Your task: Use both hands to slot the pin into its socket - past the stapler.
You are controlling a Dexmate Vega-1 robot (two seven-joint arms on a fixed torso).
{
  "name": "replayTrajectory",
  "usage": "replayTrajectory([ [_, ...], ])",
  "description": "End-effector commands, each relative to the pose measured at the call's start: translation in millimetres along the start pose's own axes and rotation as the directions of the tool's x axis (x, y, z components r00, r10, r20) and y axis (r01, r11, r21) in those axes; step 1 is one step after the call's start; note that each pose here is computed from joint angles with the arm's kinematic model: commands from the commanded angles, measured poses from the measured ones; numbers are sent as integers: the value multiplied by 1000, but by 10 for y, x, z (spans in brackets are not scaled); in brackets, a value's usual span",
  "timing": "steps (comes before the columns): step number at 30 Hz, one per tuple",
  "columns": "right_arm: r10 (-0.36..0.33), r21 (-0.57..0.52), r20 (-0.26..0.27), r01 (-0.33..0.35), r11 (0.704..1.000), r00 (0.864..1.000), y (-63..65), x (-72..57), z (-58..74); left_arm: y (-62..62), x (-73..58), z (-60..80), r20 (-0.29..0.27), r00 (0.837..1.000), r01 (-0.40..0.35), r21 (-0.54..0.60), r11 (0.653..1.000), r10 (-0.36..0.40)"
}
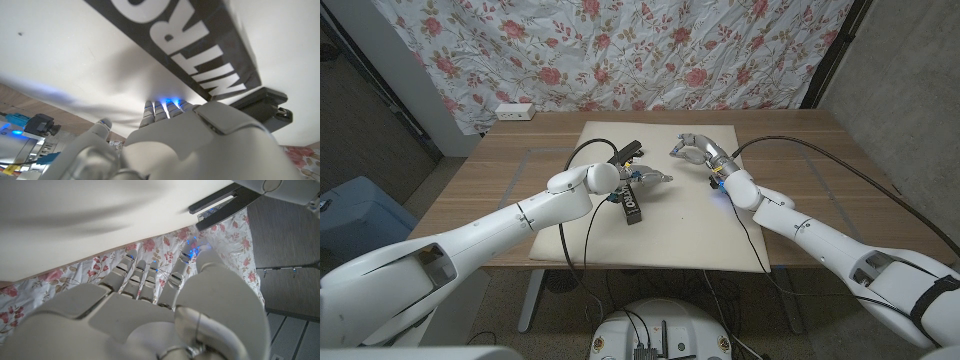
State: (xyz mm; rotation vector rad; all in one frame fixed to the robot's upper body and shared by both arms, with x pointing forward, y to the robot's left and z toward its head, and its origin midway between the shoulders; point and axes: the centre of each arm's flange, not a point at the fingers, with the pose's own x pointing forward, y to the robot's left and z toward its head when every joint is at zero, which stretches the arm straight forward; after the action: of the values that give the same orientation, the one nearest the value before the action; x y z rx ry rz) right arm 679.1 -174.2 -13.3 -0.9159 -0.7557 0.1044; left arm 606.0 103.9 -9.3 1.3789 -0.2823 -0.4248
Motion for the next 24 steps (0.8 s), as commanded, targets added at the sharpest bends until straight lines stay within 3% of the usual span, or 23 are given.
replayTrajectory([
  [1,24,-15,-14,-24,1000,1000,53,3,-61,11,23,-2,4,1000,1,3,1000,-2],
  [24,47,-82,-34,-50,995,998,102,6,-141,34,97,-23,2,1000,20,11,1000,-20],
])
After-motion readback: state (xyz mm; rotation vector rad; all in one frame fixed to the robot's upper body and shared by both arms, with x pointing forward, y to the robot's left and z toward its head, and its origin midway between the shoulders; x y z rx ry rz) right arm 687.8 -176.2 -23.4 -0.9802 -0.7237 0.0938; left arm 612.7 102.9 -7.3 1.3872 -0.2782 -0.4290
